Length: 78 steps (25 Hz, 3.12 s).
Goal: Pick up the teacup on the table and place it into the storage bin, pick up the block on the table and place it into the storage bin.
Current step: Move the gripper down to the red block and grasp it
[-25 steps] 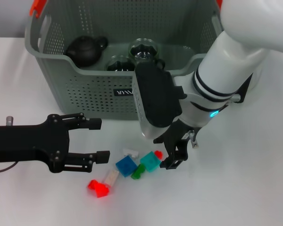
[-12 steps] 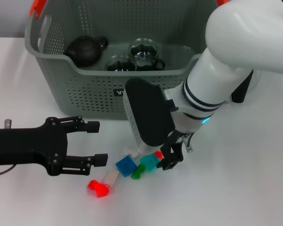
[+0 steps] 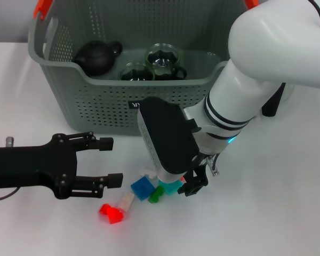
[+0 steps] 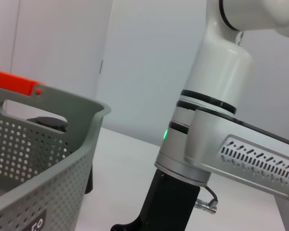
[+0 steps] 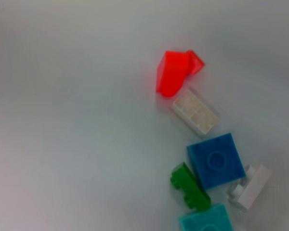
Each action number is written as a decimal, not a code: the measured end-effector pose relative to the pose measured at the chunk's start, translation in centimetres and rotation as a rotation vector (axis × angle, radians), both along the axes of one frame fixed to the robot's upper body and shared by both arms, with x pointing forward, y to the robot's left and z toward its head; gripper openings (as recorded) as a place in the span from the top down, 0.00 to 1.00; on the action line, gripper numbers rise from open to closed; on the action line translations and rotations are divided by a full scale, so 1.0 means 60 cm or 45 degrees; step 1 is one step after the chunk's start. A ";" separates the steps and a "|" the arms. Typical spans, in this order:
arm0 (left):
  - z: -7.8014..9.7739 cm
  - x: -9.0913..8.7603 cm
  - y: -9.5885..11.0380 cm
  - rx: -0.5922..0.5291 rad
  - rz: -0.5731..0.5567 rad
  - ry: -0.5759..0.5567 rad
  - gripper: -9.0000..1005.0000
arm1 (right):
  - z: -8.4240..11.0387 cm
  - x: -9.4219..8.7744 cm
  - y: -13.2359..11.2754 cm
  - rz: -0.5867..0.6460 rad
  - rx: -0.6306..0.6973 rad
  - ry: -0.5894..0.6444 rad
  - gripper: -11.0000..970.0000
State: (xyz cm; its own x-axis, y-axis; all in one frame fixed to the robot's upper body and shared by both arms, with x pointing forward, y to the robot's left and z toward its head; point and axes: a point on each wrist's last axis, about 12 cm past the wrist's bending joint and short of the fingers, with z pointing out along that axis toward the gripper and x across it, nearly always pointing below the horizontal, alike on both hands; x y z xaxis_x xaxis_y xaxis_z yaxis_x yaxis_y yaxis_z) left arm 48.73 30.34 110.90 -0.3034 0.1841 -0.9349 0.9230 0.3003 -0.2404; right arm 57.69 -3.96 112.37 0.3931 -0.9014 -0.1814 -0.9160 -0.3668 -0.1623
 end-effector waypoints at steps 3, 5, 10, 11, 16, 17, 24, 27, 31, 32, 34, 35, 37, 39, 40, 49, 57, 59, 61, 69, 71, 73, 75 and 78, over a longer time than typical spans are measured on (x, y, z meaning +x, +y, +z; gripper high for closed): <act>0.000 0.000 0.002 -0.009 0.016 0.005 0.16 | -0.001 0.001 -0.002 0.021 -0.011 -0.008 0.34; 0.000 -0.001 0.004 -0.017 0.032 0.008 0.16 | -0.002 0.002 -0.003 0.032 -0.017 -0.012 0.34; -0.003 -0.004 0.010 -0.048 0.076 0.023 0.16 | -0.001 0.006 -0.010 0.065 -0.049 -0.032 0.34; -0.005 -0.005 0.011 -0.055 0.084 0.026 0.16 | -0.001 0.007 -0.012 0.073 -0.063 -0.042 0.34; -0.008 -0.006 0.012 -0.077 0.111 0.034 0.16 | -0.003 0.008 -0.013 0.105 -0.090 -0.063 0.34; -0.009 -0.007 0.011 -0.080 0.113 0.036 0.16 | -0.003 0.008 -0.013 0.108 -0.090 -0.063 0.34; -0.010 -0.007 0.010 -0.084 0.115 0.040 0.16 | -0.004 0.004 -0.008 0.116 -0.075 -0.055 0.34; -0.011 -0.008 0.010 -0.084 0.116 0.040 0.16 | -0.003 0.003 -0.005 0.115 -0.058 -0.049 0.34; -0.011 -0.007 0.010 -0.083 0.117 0.039 0.16 | -0.003 0.003 -0.003 0.112 -0.043 -0.052 0.36; -0.011 -0.007 0.010 -0.083 0.117 0.039 0.16 | -0.003 0.004 -0.003 0.110 -0.040 -0.054 0.36; -0.011 -0.007 0.010 -0.083 0.117 0.039 0.16 | -0.005 0.005 -0.004 0.104 -0.041 -0.053 0.37; -0.011 -0.007 0.010 -0.083 0.117 0.039 0.16 | -0.006 0.005 -0.005 0.103 -0.042 -0.052 0.37; -0.011 -0.008 0.011 -0.082 0.118 0.040 0.16 | -0.007 0.005 -0.005 0.102 -0.039 -0.054 0.38; -0.011 -0.008 0.011 -0.081 0.119 0.041 0.16 | -0.008 0.004 -0.005 0.100 -0.037 -0.054 0.44; -0.011 -0.008 0.011 -0.081 0.120 0.041 0.16 | -0.009 0.004 -0.005 0.100 -0.036 -0.054 0.46; -0.011 -0.008 0.011 -0.081 0.122 0.041 0.16 | -0.013 0.002 -0.007 0.109 -0.046 -0.056 0.54; -0.013 -0.009 0.011 -0.082 0.124 0.045 0.16 | -0.022 0.002 -0.006 0.110 -0.038 -0.049 0.54; -0.013 -0.009 0.012 -0.082 0.125 0.046 0.16 | -0.022 0.002 -0.005 0.112 -0.036 -0.048 0.54; -0.013 -0.009 0.012 -0.082 0.126 0.046 0.16 | -0.022 0.002 -0.005 0.112 -0.035 -0.049 0.54; -0.013 -0.010 0.014 -0.082 0.134 0.047 0.16 | -0.022 0.003 -0.005 0.113 -0.033 -0.053 0.54; -0.013 -0.010 0.014 -0.082 0.134 0.047 0.16 | -0.022 0.003 -0.004 0.112 -0.031 -0.055 0.54; -0.013 -0.010 0.014 -0.082 0.134 0.047 0.16 | -0.022 0.003 -0.004 0.110 -0.028 -0.058 0.54; -0.013 -0.010 0.014 -0.082 0.135 0.047 0.16 | -0.022 0.004 -0.004 0.106 -0.028 -0.057 0.55; -0.013 -0.010 0.014 -0.081 0.136 0.048 0.16 | -0.022 0.004 -0.004 0.102 -0.028 -0.057 0.55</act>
